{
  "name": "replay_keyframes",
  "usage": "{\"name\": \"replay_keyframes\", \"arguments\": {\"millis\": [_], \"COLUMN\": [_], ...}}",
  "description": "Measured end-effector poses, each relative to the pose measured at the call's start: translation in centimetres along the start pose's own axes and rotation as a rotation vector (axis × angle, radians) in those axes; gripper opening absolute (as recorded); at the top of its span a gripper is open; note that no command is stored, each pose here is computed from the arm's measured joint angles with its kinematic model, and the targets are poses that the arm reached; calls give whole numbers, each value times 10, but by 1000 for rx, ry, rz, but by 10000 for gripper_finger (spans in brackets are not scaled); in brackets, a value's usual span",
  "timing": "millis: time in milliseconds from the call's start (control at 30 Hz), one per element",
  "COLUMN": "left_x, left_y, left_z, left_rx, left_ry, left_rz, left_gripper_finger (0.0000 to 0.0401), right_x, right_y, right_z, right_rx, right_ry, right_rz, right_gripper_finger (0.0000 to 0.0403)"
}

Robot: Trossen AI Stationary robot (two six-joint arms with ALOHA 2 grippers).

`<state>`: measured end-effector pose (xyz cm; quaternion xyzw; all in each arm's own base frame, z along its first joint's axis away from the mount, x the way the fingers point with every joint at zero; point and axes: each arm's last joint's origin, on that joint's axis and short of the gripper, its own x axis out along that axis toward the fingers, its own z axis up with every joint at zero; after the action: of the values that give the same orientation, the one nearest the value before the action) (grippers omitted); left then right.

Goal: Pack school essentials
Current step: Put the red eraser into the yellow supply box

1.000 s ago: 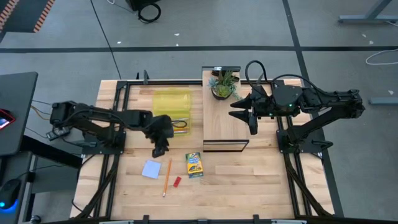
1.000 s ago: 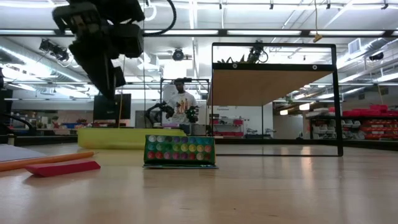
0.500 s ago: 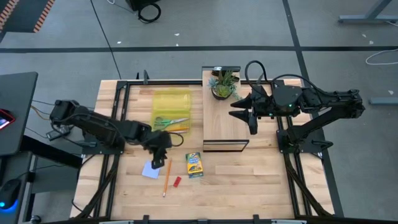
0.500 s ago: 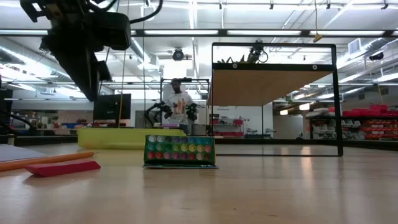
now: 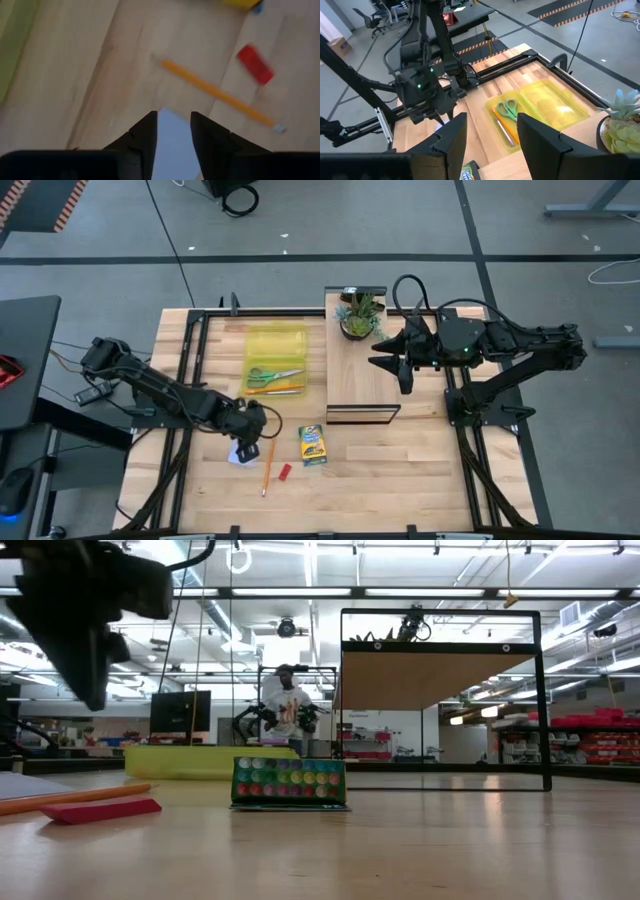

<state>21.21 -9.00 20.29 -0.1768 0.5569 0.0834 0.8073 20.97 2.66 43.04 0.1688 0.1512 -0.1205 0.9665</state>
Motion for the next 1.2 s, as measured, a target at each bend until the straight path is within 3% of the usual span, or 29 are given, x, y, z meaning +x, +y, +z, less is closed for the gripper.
{"name": "replay_keyframes", "arguments": {"millis": [267, 600, 800, 1067, 1200], "left_x": [-1, 6, 17, 21, 31], "left_y": [-3, 4, 11, 6, 3], "left_z": [-13, -22, -32, -32, -32], "left_rx": [259, 372, 399, 526, 534], "left_ry": [75, 118, 179, 179, 205], "left_rz": [18, 40, 20, -35, -40], "left_gripper_finger": [234, 392, 390, 398, 400], "right_x": [0, -2, -6, -7, -6], "right_y": [0, 6, 13, 14, 14], "right_z": [0, -2, -6, -6, -7], "right_rx": [12, 21, 5, -1, -3], "right_ry": [-1, -6, -23, -44, -41], "right_rz": [-1, -2, -20, -55, -56], "right_gripper_finger": [180, 180, 180, 180, 180]}}
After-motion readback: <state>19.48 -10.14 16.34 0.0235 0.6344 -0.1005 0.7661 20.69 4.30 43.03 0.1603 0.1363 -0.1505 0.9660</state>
